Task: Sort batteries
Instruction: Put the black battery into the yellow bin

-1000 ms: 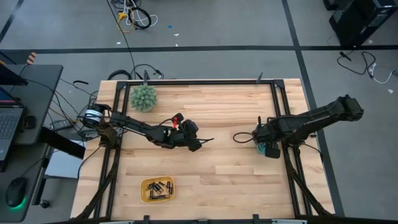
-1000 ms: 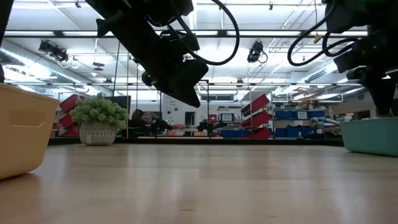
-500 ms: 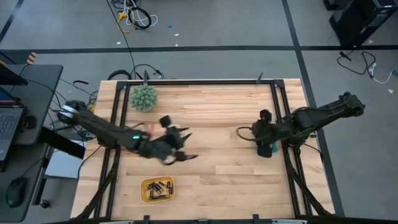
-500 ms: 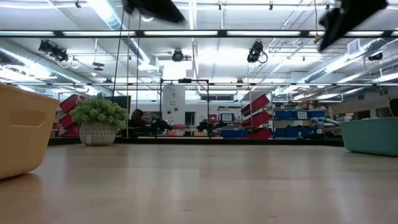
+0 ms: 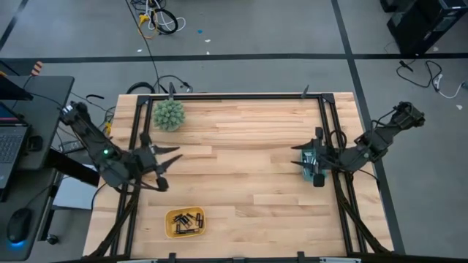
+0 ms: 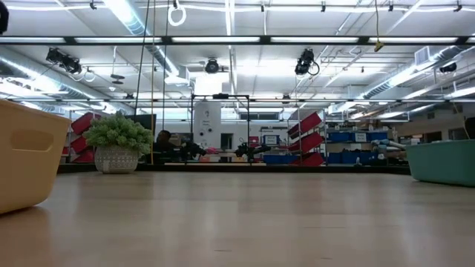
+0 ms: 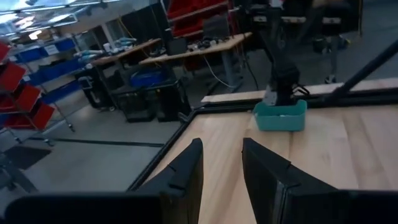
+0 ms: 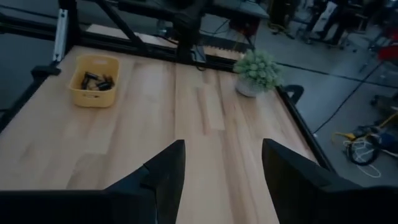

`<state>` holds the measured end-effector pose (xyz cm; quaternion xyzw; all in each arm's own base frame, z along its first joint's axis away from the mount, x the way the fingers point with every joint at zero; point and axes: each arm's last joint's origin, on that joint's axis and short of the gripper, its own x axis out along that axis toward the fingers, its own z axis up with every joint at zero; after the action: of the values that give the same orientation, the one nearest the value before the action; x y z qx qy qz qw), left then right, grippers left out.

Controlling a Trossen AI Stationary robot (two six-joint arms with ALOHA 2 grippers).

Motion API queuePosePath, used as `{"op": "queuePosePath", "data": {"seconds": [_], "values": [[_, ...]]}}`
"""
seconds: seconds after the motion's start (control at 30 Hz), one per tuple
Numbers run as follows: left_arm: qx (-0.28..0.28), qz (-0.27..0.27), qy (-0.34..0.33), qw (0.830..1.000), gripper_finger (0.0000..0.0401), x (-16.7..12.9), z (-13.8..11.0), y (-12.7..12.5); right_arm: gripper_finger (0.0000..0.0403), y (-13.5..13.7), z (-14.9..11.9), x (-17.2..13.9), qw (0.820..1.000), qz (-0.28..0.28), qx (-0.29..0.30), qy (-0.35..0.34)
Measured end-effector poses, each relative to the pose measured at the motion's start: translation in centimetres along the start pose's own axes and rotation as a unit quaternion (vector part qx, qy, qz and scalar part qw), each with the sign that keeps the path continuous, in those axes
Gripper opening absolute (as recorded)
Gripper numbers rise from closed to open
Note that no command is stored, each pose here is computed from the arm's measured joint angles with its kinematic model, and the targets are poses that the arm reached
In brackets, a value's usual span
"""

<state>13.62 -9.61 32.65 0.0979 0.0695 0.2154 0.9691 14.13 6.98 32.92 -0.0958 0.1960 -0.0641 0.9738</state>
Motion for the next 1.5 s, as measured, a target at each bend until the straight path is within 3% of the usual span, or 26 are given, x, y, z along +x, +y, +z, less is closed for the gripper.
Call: {"op": "queuePosePath", "data": {"seconds": [0.27, 0.37, 0.5, 0.63, 0.73, 0.87, 1.07, 1.17, 1.33, 1.5], "values": [[0.006, 0.019, -0.011, 1.0, 0.0108, -1.0, -0.5, 1.5, 0.0197, 0.0, -0.9, 0.2, 0.998, -0.06, 0.008, 0.004], [0.005, 0.05, -0.011, 0.999, 0.0108, -1.0, -0.4, 1.6, 0.0196, -0.4, -1.0, 0.1, 0.991, -0.128, 0.032, -0.004], [0.004, 0.122, -0.012, 0.992, 0.0108, -1.1, 0.1, 2.1, 0.0185, -2.0, -0.4, 0.0, 0.959, -0.276, 0.062, -0.03], [0.024, 0.174, -0.002, 0.984, 0.0108, -0.9, 0.5, 2.6, 0.0163, -4.3, 1.4, -0.2, 0.927, -0.351, 0.123, -0.055], [0.029, 0.187, 0.003, 0.982, 0.0108, -0.7, 0.8, 3.1, 0.0145, -6.1, 2.4, 0.0, 0.913, -0.372, 0.156, -0.057], [0.034, 0.21, 0.011, 0.977, 0.0108, -0.1, 0.8, 3.5, 0.0123, -8.4, 3.1, 1.0, 0.909, -0.378, 0.175, -0.034], [0.033, 0.232, 0.017, 0.972, 0.0108, 0.4, 0.7, 3.8, 0.0102, -11.7, 1.6, 4.1, 0.894, -0.379, 0.218, 0.1], [0.033, 0.24, 0.019, 0.97, 0.0108, 0.6, 0.7, 4.0, 0.0091, -13.5, -0.3, 5.5, 0.857, -0.397, 0.262, 0.2], [0.033, 0.255, 0.024, 0.966, 0.0108, 0.9, 0.7, 4.3, 0.0066, -15.7, -4.1, 7.7, 0.769, -0.407, 0.332, 0.364], [0.032, 0.269, 0.028, 0.962, 0.0108, 1.3, 0.6, 4.6, 0.0033, -16.2, -6.8, 9.1, 0.687, -0.439, 0.316, 0.485]]}}
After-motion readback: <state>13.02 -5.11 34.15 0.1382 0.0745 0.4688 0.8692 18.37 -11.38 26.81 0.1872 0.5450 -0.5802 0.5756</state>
